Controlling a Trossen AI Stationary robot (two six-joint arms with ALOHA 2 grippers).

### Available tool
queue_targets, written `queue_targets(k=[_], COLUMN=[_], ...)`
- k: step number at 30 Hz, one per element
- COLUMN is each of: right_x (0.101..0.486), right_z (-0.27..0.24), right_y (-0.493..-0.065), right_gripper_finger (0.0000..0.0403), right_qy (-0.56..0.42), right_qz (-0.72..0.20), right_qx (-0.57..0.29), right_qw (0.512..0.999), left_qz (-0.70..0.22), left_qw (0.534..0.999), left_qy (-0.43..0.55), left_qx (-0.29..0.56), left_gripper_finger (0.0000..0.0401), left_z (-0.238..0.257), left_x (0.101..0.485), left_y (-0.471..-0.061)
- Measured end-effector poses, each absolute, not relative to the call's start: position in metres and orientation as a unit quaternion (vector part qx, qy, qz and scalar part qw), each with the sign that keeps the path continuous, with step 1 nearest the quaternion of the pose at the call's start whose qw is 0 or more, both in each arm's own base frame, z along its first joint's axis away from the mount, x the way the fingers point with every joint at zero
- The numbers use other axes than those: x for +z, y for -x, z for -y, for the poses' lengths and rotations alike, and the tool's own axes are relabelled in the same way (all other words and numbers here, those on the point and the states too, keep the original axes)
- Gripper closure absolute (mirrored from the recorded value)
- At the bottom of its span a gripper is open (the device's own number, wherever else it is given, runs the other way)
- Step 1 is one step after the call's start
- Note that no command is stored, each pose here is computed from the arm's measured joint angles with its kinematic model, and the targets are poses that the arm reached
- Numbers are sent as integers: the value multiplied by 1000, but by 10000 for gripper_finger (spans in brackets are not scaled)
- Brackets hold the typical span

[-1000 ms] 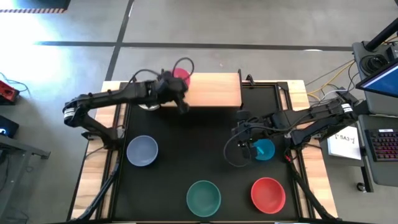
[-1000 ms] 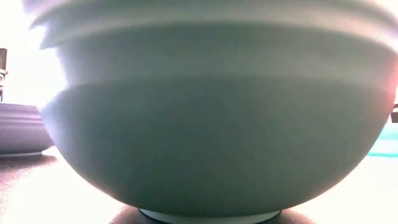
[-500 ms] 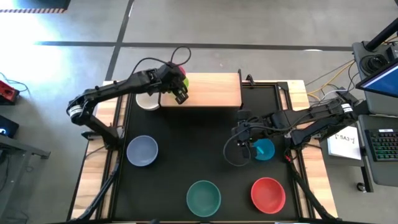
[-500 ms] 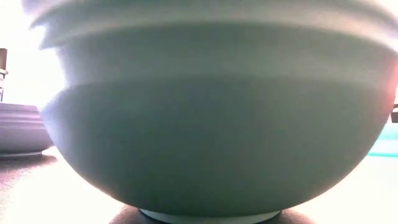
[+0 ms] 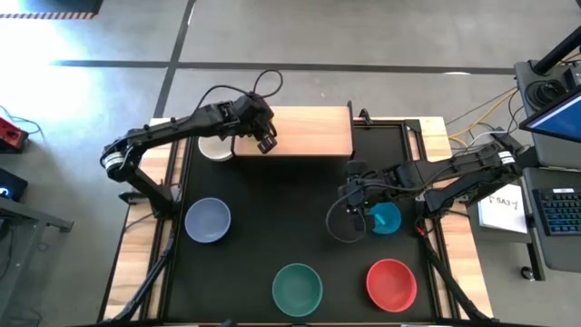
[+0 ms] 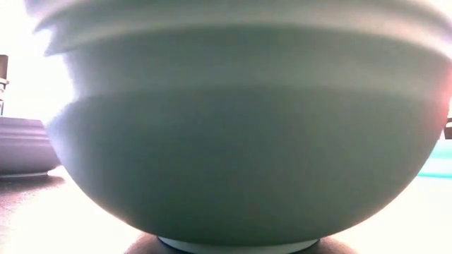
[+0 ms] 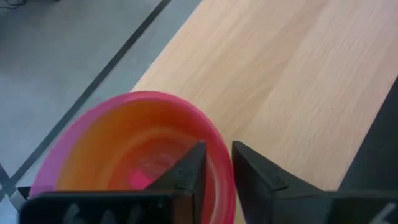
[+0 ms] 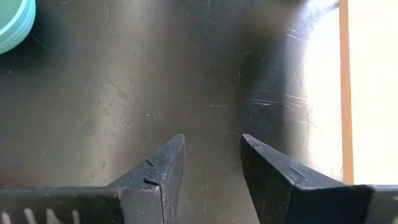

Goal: Place and stack bowls onto a shelf
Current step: Stack the small red bowl on top of the small green bowl on the shelf, then stack the small blue bowl on top of the small red bowl on the shelf

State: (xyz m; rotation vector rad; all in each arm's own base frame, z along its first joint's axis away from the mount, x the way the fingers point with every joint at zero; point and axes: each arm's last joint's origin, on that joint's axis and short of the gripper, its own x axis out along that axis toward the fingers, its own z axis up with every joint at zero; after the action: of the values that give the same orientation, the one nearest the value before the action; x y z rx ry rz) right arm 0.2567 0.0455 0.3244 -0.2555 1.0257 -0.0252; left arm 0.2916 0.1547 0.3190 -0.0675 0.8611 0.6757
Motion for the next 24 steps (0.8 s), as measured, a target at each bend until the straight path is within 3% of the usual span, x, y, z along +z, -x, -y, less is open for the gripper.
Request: queue_targets(k=[10, 24], right_x=[321, 310], right_z=[-44, -45], right_y=[-250, -228], right_gripper_finger=[253, 258], right_qy=[33, -164], right_qz=[-521, -585], right_qx=[-70, -210], right_qw=[850, 766], left_qz=[-390, -333], left_qw=[879, 936], left_qy=[49, -15], left_qx=[271, 116], left_gripper_finger=[274, 269], left_z=[-144, -61], left_x=[334, 346], left_y=[-296, -329])
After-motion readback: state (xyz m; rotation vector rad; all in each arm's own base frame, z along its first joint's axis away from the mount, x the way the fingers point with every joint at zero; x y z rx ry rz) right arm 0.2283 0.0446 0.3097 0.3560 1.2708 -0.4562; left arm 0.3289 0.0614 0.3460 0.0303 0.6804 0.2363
